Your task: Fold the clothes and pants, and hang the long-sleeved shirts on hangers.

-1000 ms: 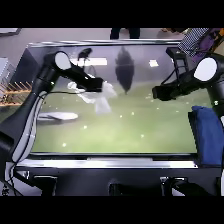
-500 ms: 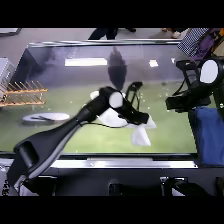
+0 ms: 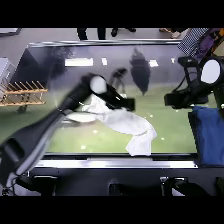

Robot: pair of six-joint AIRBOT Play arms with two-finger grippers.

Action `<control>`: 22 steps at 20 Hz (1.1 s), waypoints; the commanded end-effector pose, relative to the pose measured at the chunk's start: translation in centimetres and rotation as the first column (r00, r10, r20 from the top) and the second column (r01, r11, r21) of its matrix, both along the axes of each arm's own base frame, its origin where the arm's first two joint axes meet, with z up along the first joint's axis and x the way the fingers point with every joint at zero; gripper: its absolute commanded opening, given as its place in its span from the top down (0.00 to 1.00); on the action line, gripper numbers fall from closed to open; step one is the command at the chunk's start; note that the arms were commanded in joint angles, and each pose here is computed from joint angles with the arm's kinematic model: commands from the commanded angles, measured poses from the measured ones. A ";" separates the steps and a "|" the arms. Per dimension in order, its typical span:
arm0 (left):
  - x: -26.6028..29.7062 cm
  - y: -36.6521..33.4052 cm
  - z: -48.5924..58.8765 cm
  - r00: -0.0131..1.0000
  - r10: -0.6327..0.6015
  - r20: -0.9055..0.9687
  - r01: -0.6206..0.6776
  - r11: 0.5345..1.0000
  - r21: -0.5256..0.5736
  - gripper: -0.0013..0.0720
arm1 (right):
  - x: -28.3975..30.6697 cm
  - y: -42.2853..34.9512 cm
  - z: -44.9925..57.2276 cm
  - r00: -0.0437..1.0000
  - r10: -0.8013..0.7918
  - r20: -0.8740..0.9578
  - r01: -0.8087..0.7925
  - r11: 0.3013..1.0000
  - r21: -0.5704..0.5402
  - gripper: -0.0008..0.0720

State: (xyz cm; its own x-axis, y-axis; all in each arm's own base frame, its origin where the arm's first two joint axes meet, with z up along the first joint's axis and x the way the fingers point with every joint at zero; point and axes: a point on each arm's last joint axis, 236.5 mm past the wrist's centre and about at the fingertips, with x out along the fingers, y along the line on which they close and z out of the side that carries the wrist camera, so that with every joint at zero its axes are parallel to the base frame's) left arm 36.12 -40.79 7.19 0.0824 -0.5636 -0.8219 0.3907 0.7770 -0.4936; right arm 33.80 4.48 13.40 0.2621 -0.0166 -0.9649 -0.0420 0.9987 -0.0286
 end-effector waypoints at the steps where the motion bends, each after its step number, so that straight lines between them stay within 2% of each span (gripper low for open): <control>1: 3.4 10.9 5.1 0.992 0.088 0.087 -0.096 0.991 0.091 0.06 | 5.9 3.9 2.6 0.965 -0.109 0.239 0.051 0.970 0.239 0.70; 3: 4.6 16.2 7.9 0.977 0.174 0.125 -0.186 0.977 0.101 0.06 | 7.5 1.5 3.3 0.941 -0.212 0.265 0.127 0.944 0.305 0.70; 4: 5.0 18.3 9.0 0.967 0.215 0.136 -0.229 0.969 0.095 0.06 | 7.7 -0.6 3.2 0.930 -0.279 0.241 0.187 0.920 0.343 0.66; 7: 6.2 22.5 10.7 0.938 0.306 0.163 -0.321 0.944 0.077 0.06 | 6.6 -5.6 0.7 0.928 -0.362 0.082 0.287 0.839 0.463 0.40; 8: 6.5 23.2 10.7 0.932 0.322 0.164 -0.338 0.938 0.076 0.06 | 6.1 -5.9 -0.7 0.938 -0.345 0.032 0.282 0.813 0.510 0.38; 10: 6.9 24.1 10.5 0.926 0.342 0.159 -0.357 0.931 0.080 0.06 | 4.3 -5.6 -4.8 0.959 -0.278 -0.058 0.260 0.775 0.576 0.38; 13: 7.0 24.2 10.2 0.926 0.344 0.154 -0.359 0.930 0.083 0.06 | -0.5 -3.6 -12.2 0.952 -0.198 -0.233 0.300 0.750 0.590 0.35; 14: 7.1 24.2 10.2 0.926 0.345 0.155 -0.360 0.929 0.083 0.06 | -1.7 -3.0 -14.3 0.939 -0.200 -0.279 0.332 0.734 0.592 0.30; 15: 7.1 24.2 10.2 0.925 0.346 0.157 -0.361 0.929 0.081 0.06 | -2.7 -2.3 -15.9 0.929 -0.204 -0.309 0.357 0.716 0.600 0.30; 18: 7.1 24.2 10.2 0.925 0.346 0.157 -0.361 0.929 0.081 0.06 | -4.8 -0.7 -19.5 0.912 -0.212 -0.352 0.397 0.676 0.620 0.30; 22: 7.1 24.2 10.2 0.925 0.346 0.157 -0.361 0.929 0.081 0.06 | -7.3 0.6 -22.1 0.900 -0.199 -0.388 0.416 0.657 0.628 0.30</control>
State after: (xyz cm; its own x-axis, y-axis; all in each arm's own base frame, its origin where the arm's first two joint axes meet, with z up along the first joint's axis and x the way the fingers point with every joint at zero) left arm 43.22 -16.64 17.40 0.3751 -0.3882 -0.8418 0.1404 0.9214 -0.3624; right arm 28.20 3.97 -6.68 0.1088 0.6149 -0.7811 0.3625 0.7071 0.6072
